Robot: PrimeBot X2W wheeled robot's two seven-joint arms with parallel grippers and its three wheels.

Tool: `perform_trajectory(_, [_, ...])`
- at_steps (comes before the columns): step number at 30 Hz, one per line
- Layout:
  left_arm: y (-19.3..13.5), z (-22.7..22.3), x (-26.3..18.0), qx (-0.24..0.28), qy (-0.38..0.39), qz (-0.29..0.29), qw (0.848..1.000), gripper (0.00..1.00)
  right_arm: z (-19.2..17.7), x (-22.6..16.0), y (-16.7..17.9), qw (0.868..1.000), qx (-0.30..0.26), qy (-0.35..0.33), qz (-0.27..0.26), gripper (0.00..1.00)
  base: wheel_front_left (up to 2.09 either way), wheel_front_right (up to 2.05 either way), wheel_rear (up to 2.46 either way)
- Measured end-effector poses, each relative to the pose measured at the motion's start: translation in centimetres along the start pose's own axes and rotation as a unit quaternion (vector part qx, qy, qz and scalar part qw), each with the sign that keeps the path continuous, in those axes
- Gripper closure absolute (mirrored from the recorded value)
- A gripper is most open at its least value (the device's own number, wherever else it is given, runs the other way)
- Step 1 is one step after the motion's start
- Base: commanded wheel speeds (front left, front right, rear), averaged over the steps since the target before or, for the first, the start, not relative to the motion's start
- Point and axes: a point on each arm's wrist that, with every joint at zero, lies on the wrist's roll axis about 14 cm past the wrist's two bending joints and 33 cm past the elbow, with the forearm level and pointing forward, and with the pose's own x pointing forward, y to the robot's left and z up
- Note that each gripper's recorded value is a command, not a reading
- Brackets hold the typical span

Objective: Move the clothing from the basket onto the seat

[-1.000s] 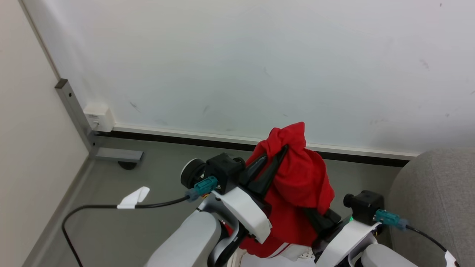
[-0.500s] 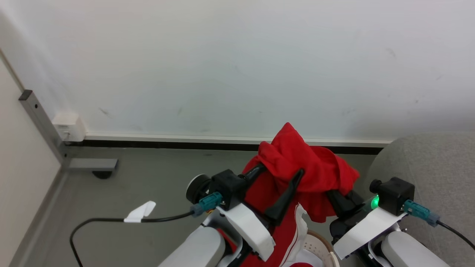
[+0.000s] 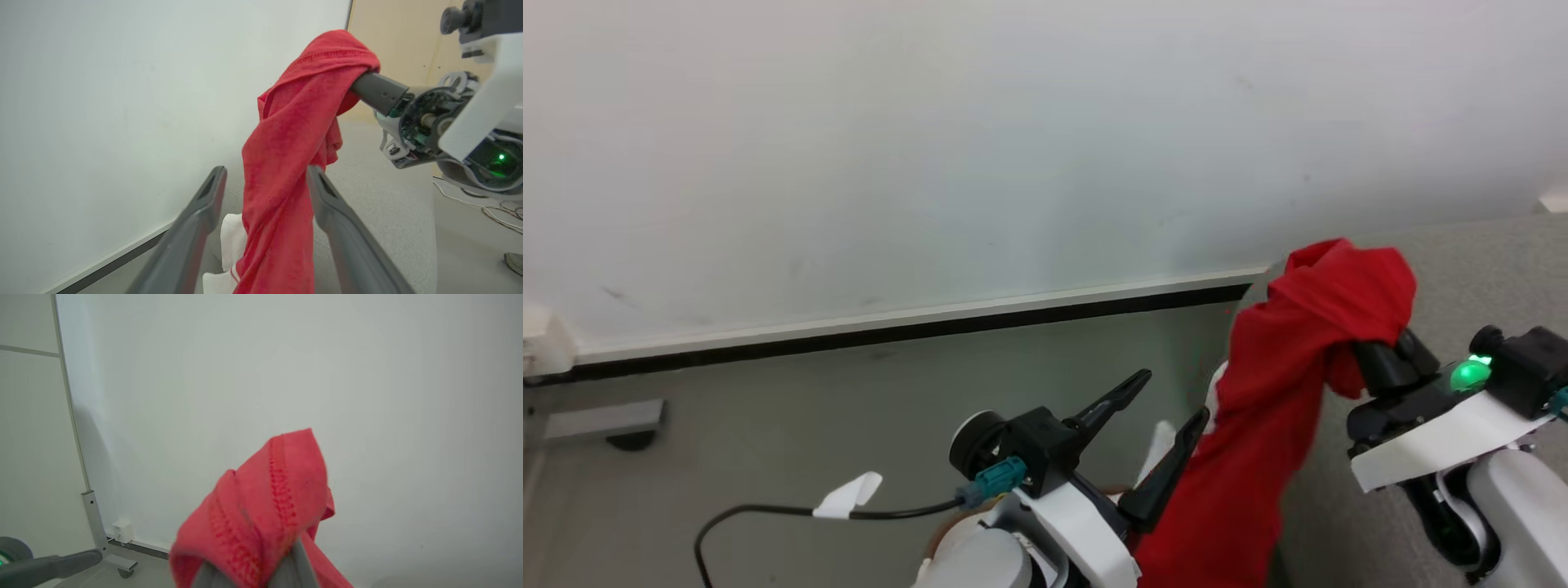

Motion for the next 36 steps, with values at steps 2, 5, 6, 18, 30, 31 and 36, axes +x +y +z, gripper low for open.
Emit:
perform_trajectory(2, [-0.8, -0.3, 0.6, -0.006, 0.000, -0.015, 1.000, 0.00, 1.2, -0.8, -1.7, 1.000, -0.013, -0.012, -0.023, 1.00, 0.00, 0.00, 0.00])
perform_trajectory(5, [-1.5, -0.7, 1.2, -0.012, 0.001, -0.028, 1.000, 0.00, 2.4, -1.8, -3.3, 0.998, -0.027, -0.024, -0.045, 1.00, 0.00, 0.00, 0.00])
perform_trajectory(6, [-1.9, -0.9, 1.5, -0.015, 0.001, -0.035, 0.999, 0.00, 2.9, -2.3, -4.0, 0.998, -0.033, -0.029, -0.056, 1.00, 0.00, 0.00, 0.00])
perform_trajectory(18, [-6.0, -2.8, 4.7, -0.043, 0.006, -0.119, 0.992, 0.00, 7.4, -9.1, -9.6, 0.981, -0.089, -0.059, -0.162, 1.00, 0.00, 0.00, 0.00])
perform_trajectory(30, [-8.0, -4.7, 6.8, -0.056, 0.015, -0.167, 0.984, 0.00, 8.2, -12.3, -11.0, 0.970, -0.107, -0.057, -0.210, 1.00, 0.00, 0.00, 0.00])
perform_trajectory(31, [-8.0, -4.7, 6.8, -0.056, 0.015, -0.167, 0.984, 0.00, 8.2, -12.3, -11.0, 0.970, -0.107, -0.057, -0.210, 1.00, 0.00, 0.00, 0.00])
perform_trajectory(36, [-7.9, -5.4, 7.1, -0.060, 0.019, -0.169, 0.984, 0.00, 8.3, -11.5, -11.3, 0.971, -0.115, -0.051, -0.205, 1.00, 0.00, 0.00, 0.00])
